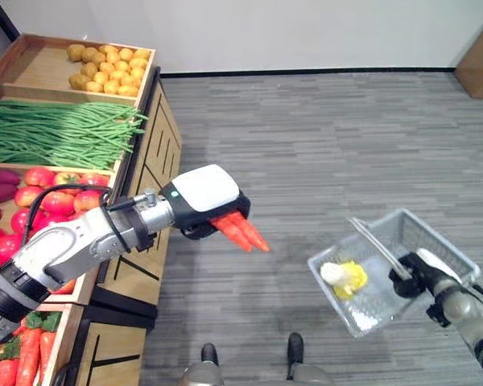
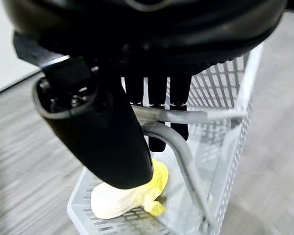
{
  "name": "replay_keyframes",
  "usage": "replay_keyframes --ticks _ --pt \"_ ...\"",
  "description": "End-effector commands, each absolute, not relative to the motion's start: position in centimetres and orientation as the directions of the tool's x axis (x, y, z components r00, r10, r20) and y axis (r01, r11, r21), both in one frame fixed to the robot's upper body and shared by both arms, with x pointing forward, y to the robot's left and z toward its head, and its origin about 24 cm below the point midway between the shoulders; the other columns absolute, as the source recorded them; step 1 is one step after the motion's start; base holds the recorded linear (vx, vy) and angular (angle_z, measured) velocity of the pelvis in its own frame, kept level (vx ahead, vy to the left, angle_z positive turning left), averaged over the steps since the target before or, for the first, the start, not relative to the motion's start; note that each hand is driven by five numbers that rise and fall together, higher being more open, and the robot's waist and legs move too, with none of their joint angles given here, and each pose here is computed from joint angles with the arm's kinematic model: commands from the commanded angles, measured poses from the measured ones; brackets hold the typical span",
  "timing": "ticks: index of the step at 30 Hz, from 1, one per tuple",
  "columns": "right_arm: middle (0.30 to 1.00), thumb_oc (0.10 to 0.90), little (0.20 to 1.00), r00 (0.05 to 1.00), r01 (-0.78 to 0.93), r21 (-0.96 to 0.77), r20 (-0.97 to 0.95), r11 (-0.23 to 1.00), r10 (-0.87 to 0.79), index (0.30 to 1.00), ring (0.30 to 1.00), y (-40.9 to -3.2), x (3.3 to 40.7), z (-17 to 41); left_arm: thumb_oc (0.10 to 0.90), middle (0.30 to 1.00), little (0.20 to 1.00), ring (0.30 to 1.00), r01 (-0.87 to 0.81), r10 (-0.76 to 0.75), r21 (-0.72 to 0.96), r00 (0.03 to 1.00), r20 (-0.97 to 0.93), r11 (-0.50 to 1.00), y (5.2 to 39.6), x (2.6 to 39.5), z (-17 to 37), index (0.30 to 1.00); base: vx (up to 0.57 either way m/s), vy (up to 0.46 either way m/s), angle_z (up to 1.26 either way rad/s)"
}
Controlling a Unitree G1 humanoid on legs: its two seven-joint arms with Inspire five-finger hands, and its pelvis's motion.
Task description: Get the vegetables into the basket
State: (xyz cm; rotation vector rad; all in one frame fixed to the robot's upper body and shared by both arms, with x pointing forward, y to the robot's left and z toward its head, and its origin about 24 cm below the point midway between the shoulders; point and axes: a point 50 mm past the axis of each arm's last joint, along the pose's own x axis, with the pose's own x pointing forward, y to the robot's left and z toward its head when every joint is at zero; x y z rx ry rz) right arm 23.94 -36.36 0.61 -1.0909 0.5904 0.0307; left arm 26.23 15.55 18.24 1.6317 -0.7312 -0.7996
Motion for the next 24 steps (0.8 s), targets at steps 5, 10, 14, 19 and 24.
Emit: replay_keyframes --ticks 5,10,14,19,24 --pt "0.300 0.400 0.300 0.987 -0.060 -0.937 -0.108 0.343 -0.123 0.300 0.300 -33.1 32.4 10.2 0.400 0.300 0.300 0.300 -0.204 -0.928 0.978 0.369 0.046 -0.032 10.7 25.5 23.5 0.300 -0.01 -0.015 0.03" --pt "0.300 0.400 0.300 0.997 -0.051 -0.937 -0.065 0.346 -0.029 0.300 0.300 -29.7 35.0 11.6 0.400 0.300 0.300 0.300 -0.199 -0.952 0.980 0.302 0.040 -0.022 8.8 25.4 23.7 0.300 0.00 0.000 0.00" --pt "0.300 0.400 0.300 0.999 -0.051 -0.922 -0.049 0.383 0.015 0.300 0.300 -27.9 35.9 11.9 0.400 0.300 0.300 0.300 -0.187 -0.957 0.982 0.290 0.032 -0.024 8.3 25.4 23.4 0.300 0.00 0.000 0.00" --pt "0.300 0.400 0.300 0.997 -0.044 -0.885 -0.011 0.464 0.073 0.300 0.300 -25.1 37.0 12.4 0.400 0.300 0.300 0.300 -0.161 -0.959 0.986 0.283 0.015 -0.032 7.6 25.7 22.8 0.300 0.00 0.000 0.00" --pt "0.300 0.400 0.300 0.992 -0.024 -0.811 0.054 0.585 0.116 0.300 0.300 -22.3 37.7 13.1 0.400 0.300 0.300 0.300 -0.100 -0.958 0.995 0.288 0.010 -0.020 7.1 25.9 21.6 0.300 0.00 0.000 0.00"
